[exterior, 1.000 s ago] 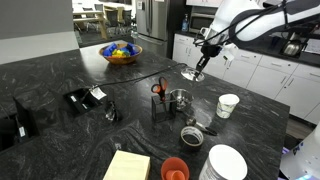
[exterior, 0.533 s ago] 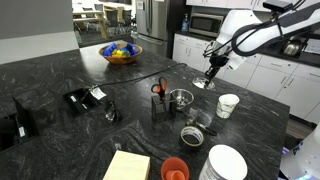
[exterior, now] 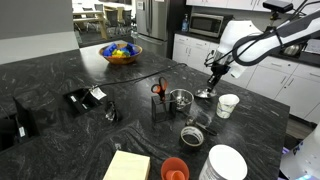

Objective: Take the lid from the silver pot and put it on the table

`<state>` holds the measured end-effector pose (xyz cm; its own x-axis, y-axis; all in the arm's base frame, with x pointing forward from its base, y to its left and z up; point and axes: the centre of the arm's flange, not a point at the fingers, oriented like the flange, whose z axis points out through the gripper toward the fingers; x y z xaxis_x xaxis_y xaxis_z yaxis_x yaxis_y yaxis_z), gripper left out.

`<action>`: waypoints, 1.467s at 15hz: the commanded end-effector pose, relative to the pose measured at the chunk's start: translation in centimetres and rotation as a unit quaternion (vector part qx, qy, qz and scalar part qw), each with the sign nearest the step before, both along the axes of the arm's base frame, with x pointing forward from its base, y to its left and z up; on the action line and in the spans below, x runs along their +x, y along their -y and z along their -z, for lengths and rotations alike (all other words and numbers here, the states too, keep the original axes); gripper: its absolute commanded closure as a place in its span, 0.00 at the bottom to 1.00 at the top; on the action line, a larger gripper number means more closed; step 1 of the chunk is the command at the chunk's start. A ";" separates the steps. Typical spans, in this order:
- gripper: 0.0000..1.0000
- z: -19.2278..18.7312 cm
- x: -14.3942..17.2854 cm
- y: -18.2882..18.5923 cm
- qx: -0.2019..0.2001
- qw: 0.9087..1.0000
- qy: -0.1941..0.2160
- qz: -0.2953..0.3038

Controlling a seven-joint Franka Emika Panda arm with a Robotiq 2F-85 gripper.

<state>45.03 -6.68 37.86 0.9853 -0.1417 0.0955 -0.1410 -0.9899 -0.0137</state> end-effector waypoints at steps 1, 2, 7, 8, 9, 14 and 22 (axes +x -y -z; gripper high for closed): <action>0.59 0.4 -0.3 -0.1 -0.001 1.000 0.010 0.000; 0.51 0.3 -0.3 -0.2 0.002 1.000 0.008 -0.001; 0.44 0.1 -0.2 -0.1 0.006 1.000 0.000 0.003; 0.44 0.1 -0.2 -0.1 0.006 1.000 0.000 0.003; 0.44 0.1 -0.2 -0.1 0.006 1.000 0.000 0.003; 0.44 0.1 -0.2 -0.1 0.006 1.000 0.000 0.003; 0.44 0.1 -0.2 -0.1 0.006 1.000 0.000 0.003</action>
<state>44.88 -6.54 37.72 0.9844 -0.1488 0.0944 -0.1469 -0.9888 -0.0265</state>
